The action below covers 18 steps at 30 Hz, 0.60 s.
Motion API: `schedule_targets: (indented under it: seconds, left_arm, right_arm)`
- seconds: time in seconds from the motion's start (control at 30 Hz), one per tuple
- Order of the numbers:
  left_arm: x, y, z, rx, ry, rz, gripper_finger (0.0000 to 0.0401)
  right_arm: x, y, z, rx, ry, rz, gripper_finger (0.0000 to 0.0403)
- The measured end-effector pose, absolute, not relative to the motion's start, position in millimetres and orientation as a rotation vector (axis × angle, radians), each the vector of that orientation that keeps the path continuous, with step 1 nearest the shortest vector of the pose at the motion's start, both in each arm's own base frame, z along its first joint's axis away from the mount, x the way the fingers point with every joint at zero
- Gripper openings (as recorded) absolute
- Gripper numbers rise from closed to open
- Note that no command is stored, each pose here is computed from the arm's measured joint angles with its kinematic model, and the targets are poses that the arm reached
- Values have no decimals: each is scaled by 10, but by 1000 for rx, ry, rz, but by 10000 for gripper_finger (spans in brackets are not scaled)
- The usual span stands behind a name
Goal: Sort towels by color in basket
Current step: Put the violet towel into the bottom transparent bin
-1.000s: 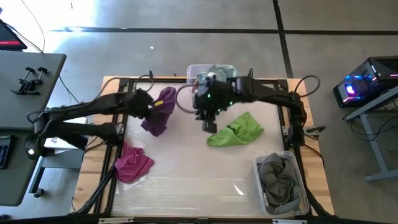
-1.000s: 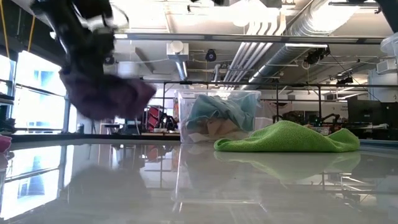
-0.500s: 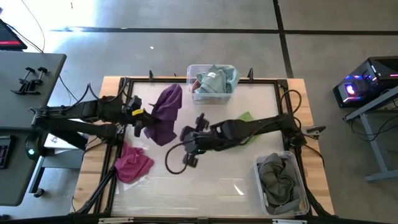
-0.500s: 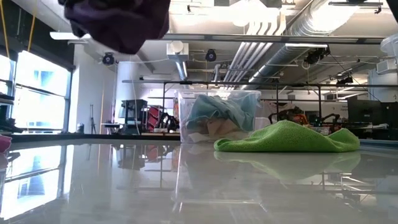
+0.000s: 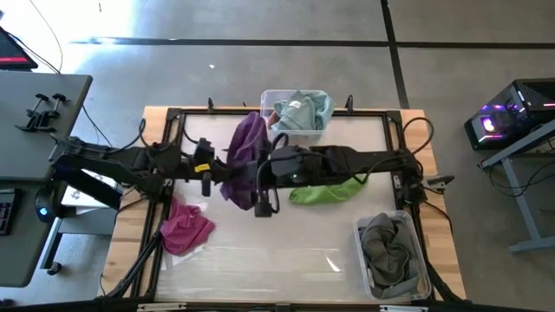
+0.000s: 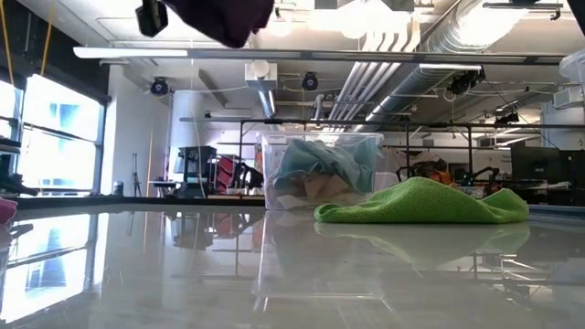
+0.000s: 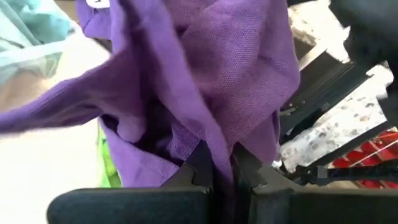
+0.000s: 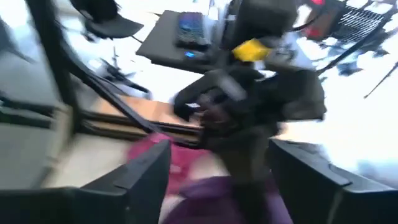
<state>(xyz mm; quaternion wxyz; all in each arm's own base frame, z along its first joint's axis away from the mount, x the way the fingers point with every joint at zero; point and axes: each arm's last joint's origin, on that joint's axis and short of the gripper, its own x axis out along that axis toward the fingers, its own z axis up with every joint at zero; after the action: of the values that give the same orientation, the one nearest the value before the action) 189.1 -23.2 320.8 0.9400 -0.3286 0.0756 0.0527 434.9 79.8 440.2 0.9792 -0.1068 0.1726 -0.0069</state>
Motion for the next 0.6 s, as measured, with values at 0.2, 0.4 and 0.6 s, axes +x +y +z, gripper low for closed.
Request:
schedule_targets:
  seconds: [0.2, 0.4, 0.6]
  left_arm:
    - [2123, -322, 3344, -587, 191, 21, 5]
    - [2273, -371, 3563, -450, 168, -53, 5]
    - [2285, -363, 3748, -317, 109, -55, 5]
  right_arm:
    - [4256, 696, 4276, -342, 530, -37, 284]
    - [4234, 695, 4074, -357, 680, -21, 283]
    - [4229, 701, 4063, -202, 683, -50, 253]
